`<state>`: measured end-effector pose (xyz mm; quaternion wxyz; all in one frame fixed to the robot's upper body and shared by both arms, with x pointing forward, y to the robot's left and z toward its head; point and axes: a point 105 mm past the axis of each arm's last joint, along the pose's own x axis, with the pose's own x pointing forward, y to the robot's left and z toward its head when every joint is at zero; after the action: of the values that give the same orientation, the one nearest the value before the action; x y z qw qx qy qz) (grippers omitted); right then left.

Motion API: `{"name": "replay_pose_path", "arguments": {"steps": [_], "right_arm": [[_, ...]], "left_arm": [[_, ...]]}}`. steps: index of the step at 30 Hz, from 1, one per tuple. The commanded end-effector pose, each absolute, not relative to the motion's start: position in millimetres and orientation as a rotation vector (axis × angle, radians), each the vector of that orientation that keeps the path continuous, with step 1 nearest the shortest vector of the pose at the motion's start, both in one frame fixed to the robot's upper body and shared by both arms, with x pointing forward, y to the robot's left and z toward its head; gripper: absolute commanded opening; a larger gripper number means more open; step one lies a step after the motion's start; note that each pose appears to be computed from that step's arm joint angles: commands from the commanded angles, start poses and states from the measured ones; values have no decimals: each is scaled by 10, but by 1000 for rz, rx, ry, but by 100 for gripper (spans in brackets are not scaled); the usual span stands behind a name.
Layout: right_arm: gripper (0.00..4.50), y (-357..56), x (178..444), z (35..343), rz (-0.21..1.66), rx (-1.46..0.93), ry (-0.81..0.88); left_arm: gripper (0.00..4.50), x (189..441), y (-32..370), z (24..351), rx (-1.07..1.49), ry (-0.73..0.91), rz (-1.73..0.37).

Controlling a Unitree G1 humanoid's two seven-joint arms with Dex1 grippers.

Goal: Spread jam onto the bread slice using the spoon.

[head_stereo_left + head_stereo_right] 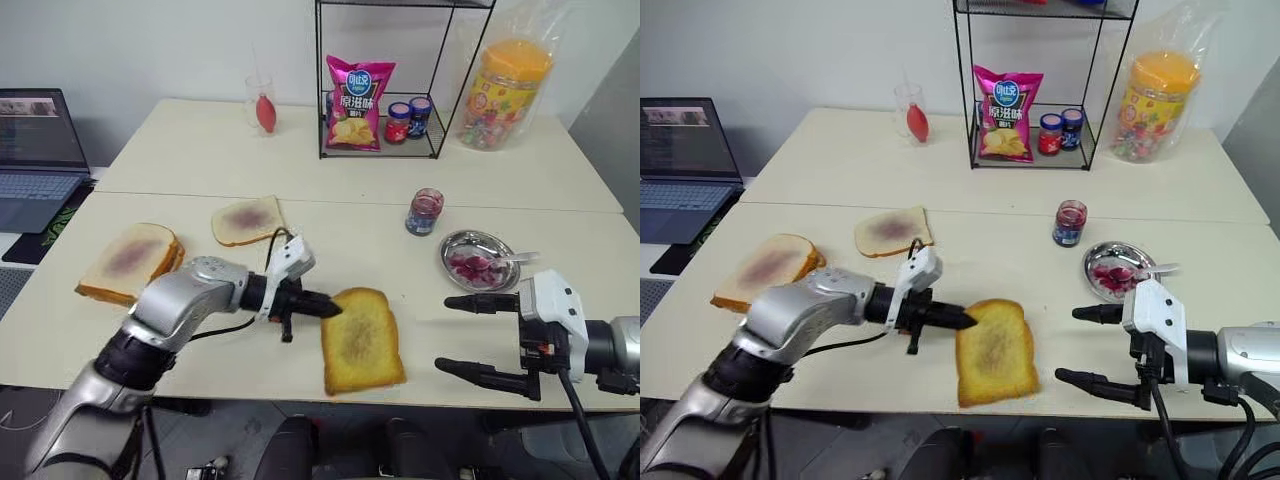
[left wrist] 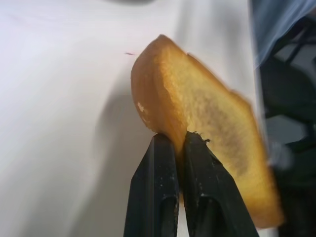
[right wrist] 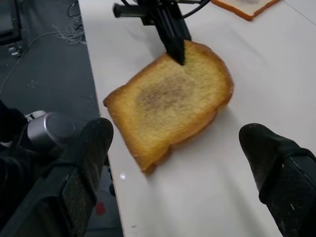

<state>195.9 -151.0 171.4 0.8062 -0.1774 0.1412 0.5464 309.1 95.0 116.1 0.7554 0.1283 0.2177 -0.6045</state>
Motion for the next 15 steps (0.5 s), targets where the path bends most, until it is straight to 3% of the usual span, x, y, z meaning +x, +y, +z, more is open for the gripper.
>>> {"name": "replay_pose_path", "arguments": {"steps": [1,15], "right_arm": [[450,-1446,1936,1758,1179,-405,258],[450,-1393,1966,1731,1153,-387,237]], "left_arm": [[2,3335,941,1230,403,373,-1281],[2,3701,787,1301,499,258,-1228]]}}
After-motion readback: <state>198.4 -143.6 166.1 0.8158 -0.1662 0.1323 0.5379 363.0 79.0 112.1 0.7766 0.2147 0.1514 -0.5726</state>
